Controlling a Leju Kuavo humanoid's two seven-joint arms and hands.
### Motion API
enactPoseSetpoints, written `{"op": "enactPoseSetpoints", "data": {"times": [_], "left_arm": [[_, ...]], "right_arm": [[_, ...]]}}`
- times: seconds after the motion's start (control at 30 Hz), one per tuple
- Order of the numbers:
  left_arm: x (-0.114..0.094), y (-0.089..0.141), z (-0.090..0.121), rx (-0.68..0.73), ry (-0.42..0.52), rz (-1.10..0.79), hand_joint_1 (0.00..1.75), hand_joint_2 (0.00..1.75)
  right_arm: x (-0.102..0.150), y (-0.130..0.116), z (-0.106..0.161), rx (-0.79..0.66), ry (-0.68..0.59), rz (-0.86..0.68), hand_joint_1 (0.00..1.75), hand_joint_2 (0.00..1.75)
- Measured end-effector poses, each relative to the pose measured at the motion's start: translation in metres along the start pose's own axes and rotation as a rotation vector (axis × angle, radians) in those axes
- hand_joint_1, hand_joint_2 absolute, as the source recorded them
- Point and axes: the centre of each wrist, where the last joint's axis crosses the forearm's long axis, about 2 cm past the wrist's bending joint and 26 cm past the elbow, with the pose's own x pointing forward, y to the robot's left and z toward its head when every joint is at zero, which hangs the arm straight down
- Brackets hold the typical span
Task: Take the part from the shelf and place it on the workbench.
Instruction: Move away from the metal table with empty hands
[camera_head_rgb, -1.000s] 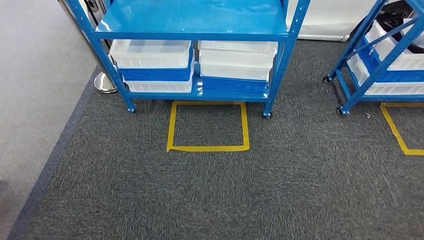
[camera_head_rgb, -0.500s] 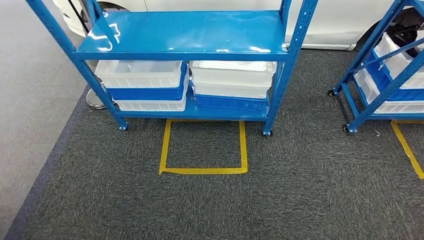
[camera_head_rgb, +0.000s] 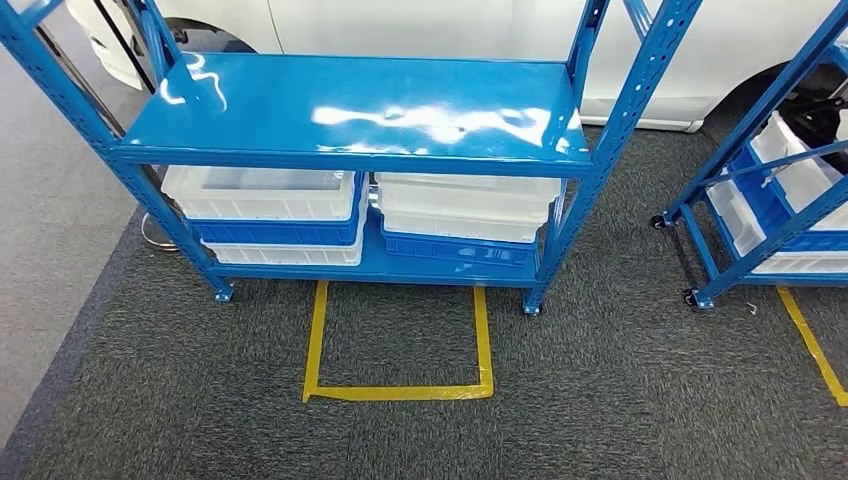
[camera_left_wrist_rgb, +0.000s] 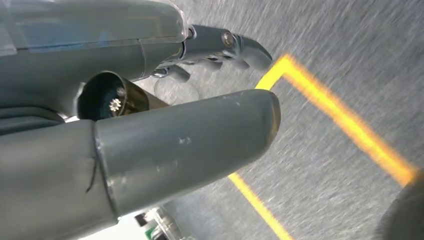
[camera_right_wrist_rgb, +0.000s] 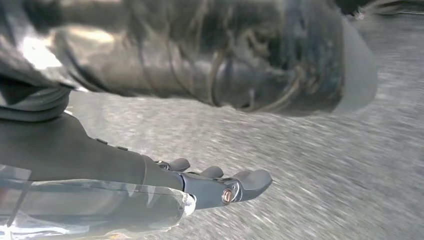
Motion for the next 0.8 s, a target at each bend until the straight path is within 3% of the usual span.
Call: {"op": "enactPoseSetpoints", "data": {"times": [0.1,0.23,0.63,0.77,0.8], "left_arm": [[-0.001,-0.001,0.0,0.001,0.002,0.001,0.0,0.0],[-0.006,-0.006,-0.002,-0.007,0.008,0.001,0.0,1.75],[-0.004,-0.005,-0.001,-0.004,-0.002,0.0,0.0,1.75],[-0.004,-0.004,-0.001,-0.003,-0.002,0.0,0.0,1.75],[-0.003,-0.004,-0.001,-0.002,-0.004,0.0,0.0,1.75]], "right_arm": [[-0.004,0.001,0.0,0.002,0.004,-0.005,0.0,0.0],[-0.014,0.003,0.0,0.007,0.026,-0.008,0.0,0.0],[-0.014,0.001,0.001,0.002,0.028,-0.013,0.0,0.0],[-0.014,0.001,0.001,0.002,0.028,-0.014,0.0,1.75],[-0.013,0.001,0.001,0.0,0.029,-0.014,0.0,1.75]]}}
